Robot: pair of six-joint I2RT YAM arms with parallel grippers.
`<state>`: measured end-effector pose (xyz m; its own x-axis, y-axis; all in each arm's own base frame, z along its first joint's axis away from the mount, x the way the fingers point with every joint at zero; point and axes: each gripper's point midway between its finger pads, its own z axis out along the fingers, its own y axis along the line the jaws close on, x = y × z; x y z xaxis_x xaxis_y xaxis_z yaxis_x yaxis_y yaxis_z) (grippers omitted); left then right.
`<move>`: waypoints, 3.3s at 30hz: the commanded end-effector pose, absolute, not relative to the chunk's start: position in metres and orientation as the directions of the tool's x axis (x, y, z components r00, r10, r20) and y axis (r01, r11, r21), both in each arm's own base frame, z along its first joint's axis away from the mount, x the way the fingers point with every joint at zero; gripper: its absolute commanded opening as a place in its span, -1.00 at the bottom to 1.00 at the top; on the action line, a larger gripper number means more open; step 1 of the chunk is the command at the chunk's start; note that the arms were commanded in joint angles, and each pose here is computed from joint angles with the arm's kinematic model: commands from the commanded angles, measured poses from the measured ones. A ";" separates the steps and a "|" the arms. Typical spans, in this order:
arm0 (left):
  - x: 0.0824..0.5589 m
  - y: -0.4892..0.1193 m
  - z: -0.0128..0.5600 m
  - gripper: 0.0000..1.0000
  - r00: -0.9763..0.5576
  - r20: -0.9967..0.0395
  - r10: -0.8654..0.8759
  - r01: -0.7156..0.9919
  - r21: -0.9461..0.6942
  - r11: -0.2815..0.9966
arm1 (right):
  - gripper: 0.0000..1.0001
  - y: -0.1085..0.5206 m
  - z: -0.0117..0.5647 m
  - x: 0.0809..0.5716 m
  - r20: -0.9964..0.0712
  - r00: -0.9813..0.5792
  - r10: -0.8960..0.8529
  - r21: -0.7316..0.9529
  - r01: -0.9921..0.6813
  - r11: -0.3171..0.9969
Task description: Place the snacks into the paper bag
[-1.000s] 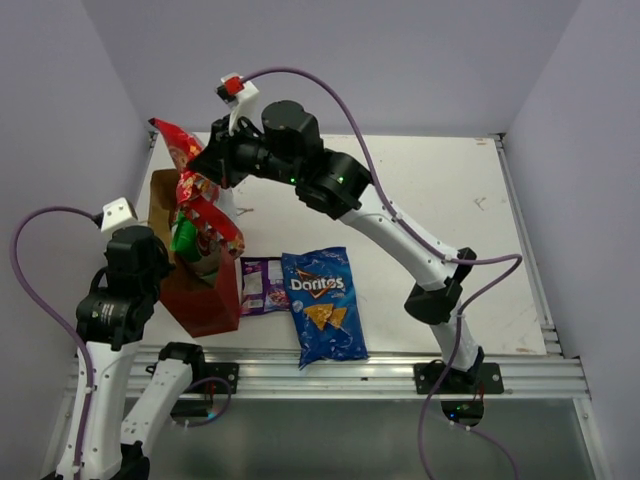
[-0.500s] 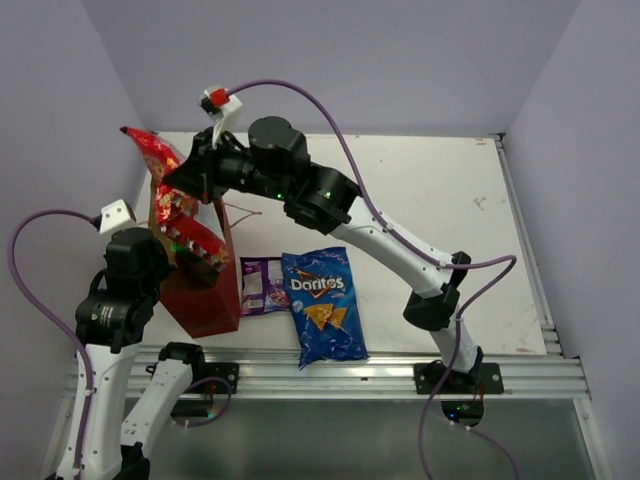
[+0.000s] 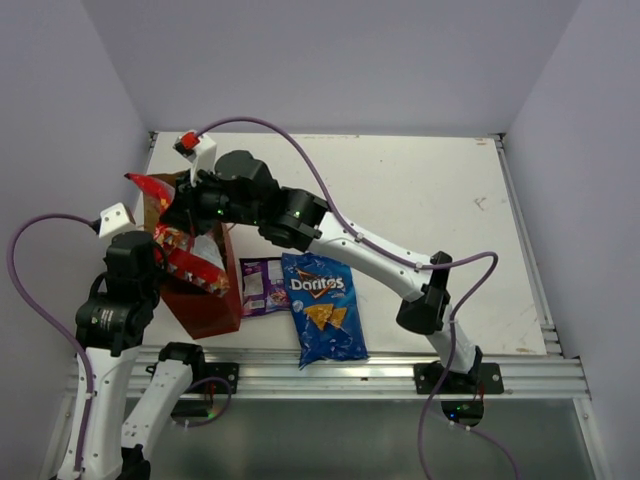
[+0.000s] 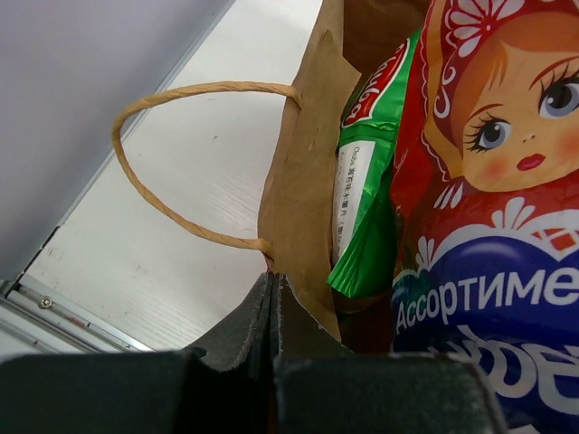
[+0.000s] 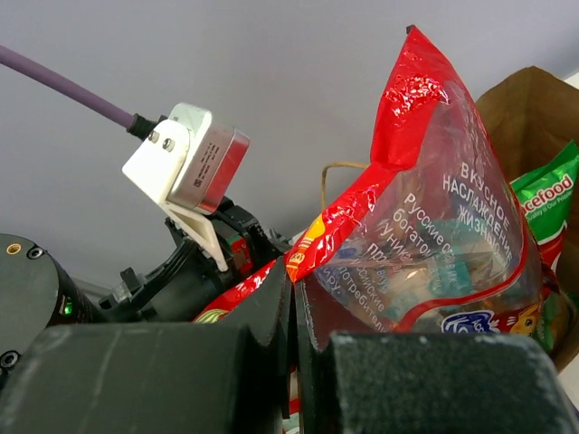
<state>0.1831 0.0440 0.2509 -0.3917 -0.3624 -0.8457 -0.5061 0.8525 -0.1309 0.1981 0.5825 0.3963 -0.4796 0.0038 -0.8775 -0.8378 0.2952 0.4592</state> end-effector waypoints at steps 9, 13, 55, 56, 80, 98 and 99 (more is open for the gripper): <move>0.187 0.037 0.254 -1.00 -0.385 -0.844 -0.374 -0.483 -0.161 0.861 | -1.00 0.597 0.489 0.207 -0.869 -0.376 0.322 0.454 -0.864 0.218; 0.185 0.039 0.255 -1.00 -0.391 -0.845 -0.364 -0.481 -0.150 0.864 | -1.00 0.600 0.489 0.212 -0.869 -0.364 0.334 0.450 -0.863 0.229; 0.207 0.031 0.247 -1.00 -0.413 -0.840 -0.352 -0.448 -0.149 0.881 | 0.91 0.395 0.487 0.205 -0.992 -0.122 -0.028 0.070 -0.721 0.689; 0.208 0.030 0.246 -1.00 -0.418 -0.838 -0.350 -0.447 -0.146 0.882 | 0.93 0.394 0.433 0.205 -0.974 -0.183 -0.136 0.034 -0.708 0.706; 0.199 0.033 0.263 -1.00 -0.414 -0.844 -0.342 -0.448 -0.138 0.883 | 0.90 0.353 0.129 0.148 -0.655 -0.552 -0.517 0.056 -0.717 0.695; 0.196 0.031 0.262 -1.00 -0.406 -0.841 -0.358 -0.443 -0.161 0.882 | -0.92 0.325 0.046 0.134 -0.429 -0.594 -0.680 -0.055 -0.735 0.676; 0.196 0.031 0.262 -1.00 -0.406 -0.841 -0.358 -0.443 -0.161 0.882 | -0.95 0.323 0.050 0.134 -0.434 -0.594 -0.677 -0.057 -0.732 0.679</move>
